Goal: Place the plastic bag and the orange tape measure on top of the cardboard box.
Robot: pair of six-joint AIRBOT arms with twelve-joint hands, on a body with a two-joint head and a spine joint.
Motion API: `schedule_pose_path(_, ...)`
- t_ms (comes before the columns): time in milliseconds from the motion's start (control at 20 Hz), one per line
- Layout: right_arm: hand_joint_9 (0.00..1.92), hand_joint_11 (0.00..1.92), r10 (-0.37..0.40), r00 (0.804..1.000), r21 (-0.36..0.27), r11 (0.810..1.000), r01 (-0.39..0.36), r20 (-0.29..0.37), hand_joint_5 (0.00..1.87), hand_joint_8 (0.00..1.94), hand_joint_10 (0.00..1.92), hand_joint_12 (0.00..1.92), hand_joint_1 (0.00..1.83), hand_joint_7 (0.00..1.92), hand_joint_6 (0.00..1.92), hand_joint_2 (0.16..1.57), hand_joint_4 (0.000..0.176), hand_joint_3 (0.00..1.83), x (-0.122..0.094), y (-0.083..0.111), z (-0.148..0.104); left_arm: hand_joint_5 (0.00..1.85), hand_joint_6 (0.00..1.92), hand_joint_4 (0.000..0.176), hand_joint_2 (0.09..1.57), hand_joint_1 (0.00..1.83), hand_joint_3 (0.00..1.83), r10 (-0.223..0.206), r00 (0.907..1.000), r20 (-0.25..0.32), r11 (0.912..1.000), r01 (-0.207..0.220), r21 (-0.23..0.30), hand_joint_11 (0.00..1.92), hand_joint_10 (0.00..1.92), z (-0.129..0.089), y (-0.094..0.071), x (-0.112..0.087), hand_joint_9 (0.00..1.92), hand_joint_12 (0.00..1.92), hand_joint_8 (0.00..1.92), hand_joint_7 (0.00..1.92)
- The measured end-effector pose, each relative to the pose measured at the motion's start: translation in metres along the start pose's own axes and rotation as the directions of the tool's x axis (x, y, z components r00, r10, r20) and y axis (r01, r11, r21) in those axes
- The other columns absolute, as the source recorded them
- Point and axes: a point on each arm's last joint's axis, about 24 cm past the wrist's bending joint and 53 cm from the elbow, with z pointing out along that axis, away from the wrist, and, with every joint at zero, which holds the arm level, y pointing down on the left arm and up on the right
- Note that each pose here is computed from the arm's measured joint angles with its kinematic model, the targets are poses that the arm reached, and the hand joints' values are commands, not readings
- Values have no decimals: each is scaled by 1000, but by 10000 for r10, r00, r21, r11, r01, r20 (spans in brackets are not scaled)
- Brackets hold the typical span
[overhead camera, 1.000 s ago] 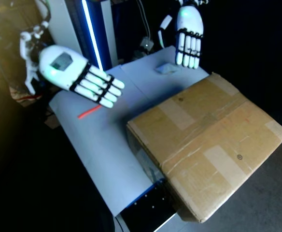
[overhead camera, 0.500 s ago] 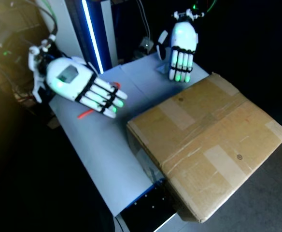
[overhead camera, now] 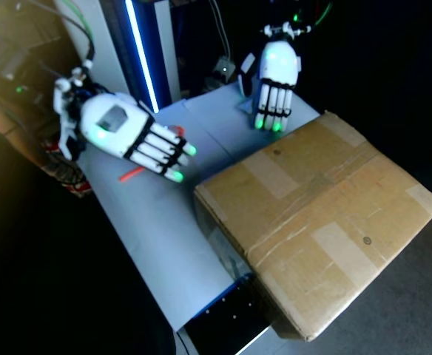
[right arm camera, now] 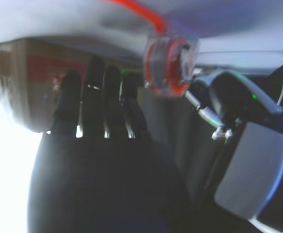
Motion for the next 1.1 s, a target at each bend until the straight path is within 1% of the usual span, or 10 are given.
schedule_pose_path(200, 3, 0, 71, 9998, 84, 9999, -70, -177, 132, 691, 1076, 1603, 859, 142, 634, 810, 0, 308, 8, -7, 6, 203, 51, 0, 1112, 843, 599, -79, 10000, 39, 9999, 79, -86, 0, 58, 1, 7, 7, 62, 1427, 32, 97)
schedule_pose_path(250, 27, 0, 94, 9998, 17, 10000, -94, -146, 179, 705, 1106, 1596, 870, 175, 611, 900, 0, 156, 9, -6, 8, 197, 139, 0, 1205, 818, 502, -135, 9999, 42, 9999, 136, -70, 0, 340, 2, 7, 9, 2, 1656, 45, 131)
schedule_pose_path(350, 227, 14, 171, 9998, -22, 9999, -172, -59, 395, 844, 1184, 1766, 995, 390, 834, 972, 0, 77, 8, -5, 8, 105, 731, 0, 1376, 758, 329, -147, 9999, 48, 9999, 148, -85, 0, 928, 1, 8, 10, 0, 1910, 345, 198)
schedule_pose_path(400, 301, 75, 155, 9999, -79, 9998, -155, 10, 460, 967, 1255, 1794, 1065, 446, 937, 1001, 0, 58, 6, -4, 9, 68, 992, 0, 1434, 770, 279, -147, 9999, 75, 9999, 147, -79, 0, 1136, 1, 8, 9, 0, 1919, 762, 105)
schedule_pose_path(450, 417, 190, 168, 9997, -195, 9997, -165, 150, 758, 1241, 1454, 1841, 1118, 542, 1192, 1143, 0, 35, 3, -1, 10, 267, 1773, 0, 1498, 822, 88, -173, 9997, 179, 9998, 174, -43, 0, 1620, 1, 7, 7, 0, 1921, 1275, 52)
schedule_pose_path(500, 431, 234, 157, 9997, -274, 9995, -151, 208, 818, 1455, 1541, 1867, 1161, 670, 1191, 1204, 0, 22, 1, 1, 11, 305, 1891, 0, 1532, 802, 25, -230, 9993, 285, 9997, 231, -24, 0, 1756, 2, 6, 5, 0, 1921, 1429, 60)
schedule_pose_path(600, 607, 500, 313, 9993, -282, 9991, -307, 203, 874, 1484, 1595, 1808, 1314, 720, 1107, 1216, 0, 7, 1, 2, 12, 387, 1856, 0, 1494, 916, 13, -179, 9990, 410, 9998, 180, -20, 215, 1910, 2, 8, 2, 222, 1921, 1853, 345)
schedule_pose_path(750, 678, 548, 237, 9994, -363, 9991, -228, 243, 890, 1389, 1524, 1749, 1352, 769, 1103, 1199, 0, 0, -1, 5, 13, 420, 1606, 0, 1420, 1105, 0, -292, 9980, 556, 9996, 295, -45, 777, 1921, 2, 11, 2, 631, 1921, 1921, 583)
schedule_pose_path(850, 718, 574, 237, 9994, -383, 9990, -227, 257, 900, 1315, 1476, 1725, 1359, 812, 1099, 1183, 0, 0, -1, 6, 14, 467, 1451, 0, 1369, 1288, 0, -294, 9975, 641, 9996, 297, -33, 747, 1921, 2, 12, 0, 506, 1921, 1745, 576)
schedule_pose_path(1100, 803, 665, 130, 9993, -443, 9990, -115, 347, 939, 1183, 1384, 1651, 1371, 889, 1030, 1147, 0, 0, -5, 8, 15, 501, 1580, 0, 1363, 1291, 0, -269, 9955, 905, 9996, 271, -7, 345, 1921, 2, 15, -7, 464, 1921, 1652, 578)
